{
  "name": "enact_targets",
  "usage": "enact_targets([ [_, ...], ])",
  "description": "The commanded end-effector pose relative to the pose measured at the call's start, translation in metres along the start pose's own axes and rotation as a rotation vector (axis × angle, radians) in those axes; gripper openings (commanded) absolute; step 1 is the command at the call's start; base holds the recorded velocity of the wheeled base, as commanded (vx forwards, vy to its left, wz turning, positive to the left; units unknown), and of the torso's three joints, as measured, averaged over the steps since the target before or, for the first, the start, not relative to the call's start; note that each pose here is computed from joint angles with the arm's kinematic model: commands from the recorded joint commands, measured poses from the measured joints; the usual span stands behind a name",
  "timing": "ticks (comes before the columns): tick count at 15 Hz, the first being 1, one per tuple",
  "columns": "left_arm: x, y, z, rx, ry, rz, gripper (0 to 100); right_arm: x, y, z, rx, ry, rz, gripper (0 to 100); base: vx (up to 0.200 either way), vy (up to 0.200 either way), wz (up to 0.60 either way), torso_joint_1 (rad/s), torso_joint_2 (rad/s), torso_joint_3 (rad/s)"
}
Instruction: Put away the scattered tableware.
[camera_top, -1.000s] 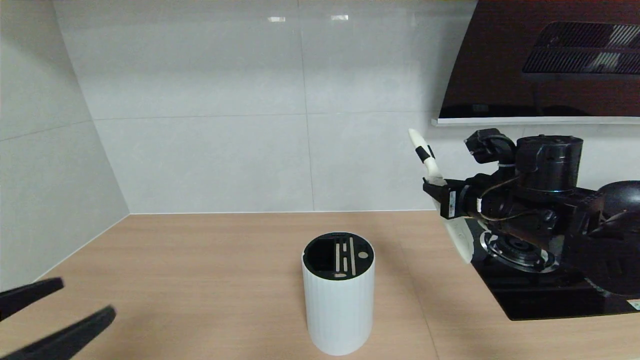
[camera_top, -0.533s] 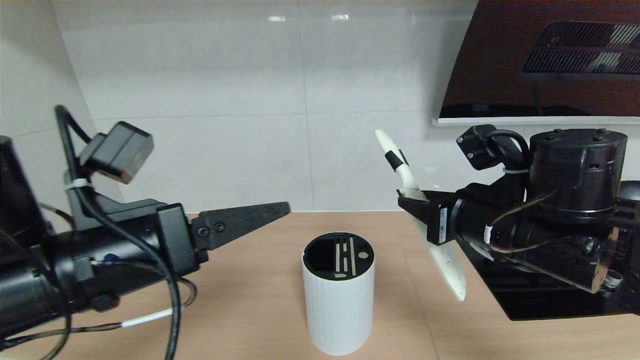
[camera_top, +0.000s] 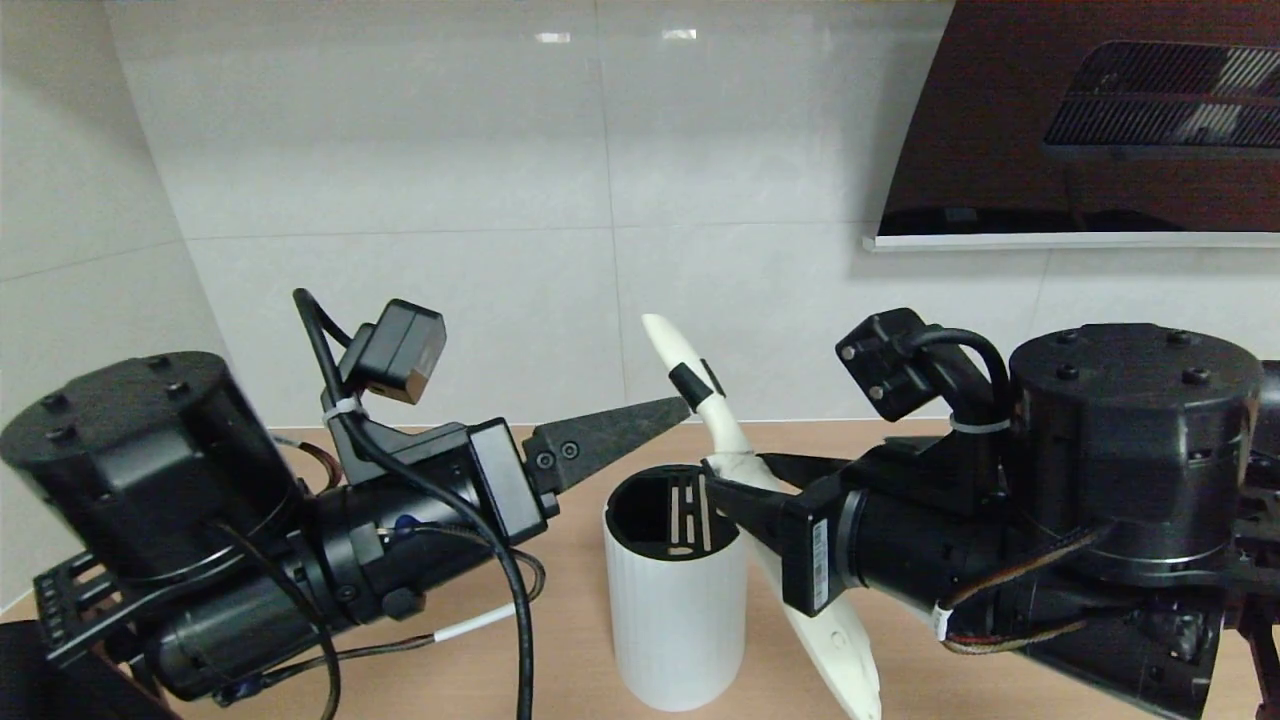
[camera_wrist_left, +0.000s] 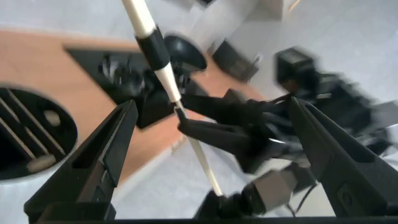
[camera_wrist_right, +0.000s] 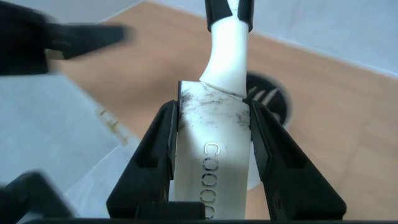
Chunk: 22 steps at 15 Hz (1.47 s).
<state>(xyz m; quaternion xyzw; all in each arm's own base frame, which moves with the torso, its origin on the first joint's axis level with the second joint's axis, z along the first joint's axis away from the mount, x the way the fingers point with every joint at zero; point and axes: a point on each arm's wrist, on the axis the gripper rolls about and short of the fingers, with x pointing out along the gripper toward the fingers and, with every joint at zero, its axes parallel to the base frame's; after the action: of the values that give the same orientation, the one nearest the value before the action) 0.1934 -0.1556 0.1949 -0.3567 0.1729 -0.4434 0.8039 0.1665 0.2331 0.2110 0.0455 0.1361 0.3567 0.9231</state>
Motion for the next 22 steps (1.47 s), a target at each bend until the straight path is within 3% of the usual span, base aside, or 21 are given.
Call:
enact_targets([
  [1,0.007,0.008,-0.006,-0.008,0.028,0.022,100,0.002,0.008,-0.005,-0.004,0.014,0.026,0,0.0,0.0,0.0,0.0,0.0,0.0],
  [3,0.008,0.01,-0.008,0.035,0.011,0.051,100,0.004,0.012,-0.009,-0.009,0.032,0.037,0,0.0,0.0,0.0,0.0,0.0,0.0],
  [5,0.009,0.008,-0.008,0.044,0.0,0.046,100,0.007,0.014,-0.013,-0.006,0.042,0.038,0,0.0,0.0,0.0,0.0,0.0,0.0],
  [11,0.017,0.014,-0.008,0.045,-0.036,0.073,100,0.009,0.023,-0.018,-0.003,0.043,0.06,0,0.0,0.0,0.0,0.0,0.0,0.0],
  [19,0.018,0.017,-0.01,0.041,-0.028,0.082,100,0.007,0.028,-0.022,-0.01,0.055,0.074,0,0.0,0.0,0.0,0.0,0.0,0.0],
  [20,0.018,0.017,-0.01,0.041,-0.027,0.08,0,0.007,0.028,-0.022,-0.01,0.056,0.077,0,0.0,0.0,0.0,0.0,0.0,0.0],
  [22,0.018,0.017,-0.01,0.04,-0.027,0.08,0,0.006,0.03,-0.023,-0.012,0.058,0.081,0,0.0,0.0,0.0,0.0,0.0,0.0],
])
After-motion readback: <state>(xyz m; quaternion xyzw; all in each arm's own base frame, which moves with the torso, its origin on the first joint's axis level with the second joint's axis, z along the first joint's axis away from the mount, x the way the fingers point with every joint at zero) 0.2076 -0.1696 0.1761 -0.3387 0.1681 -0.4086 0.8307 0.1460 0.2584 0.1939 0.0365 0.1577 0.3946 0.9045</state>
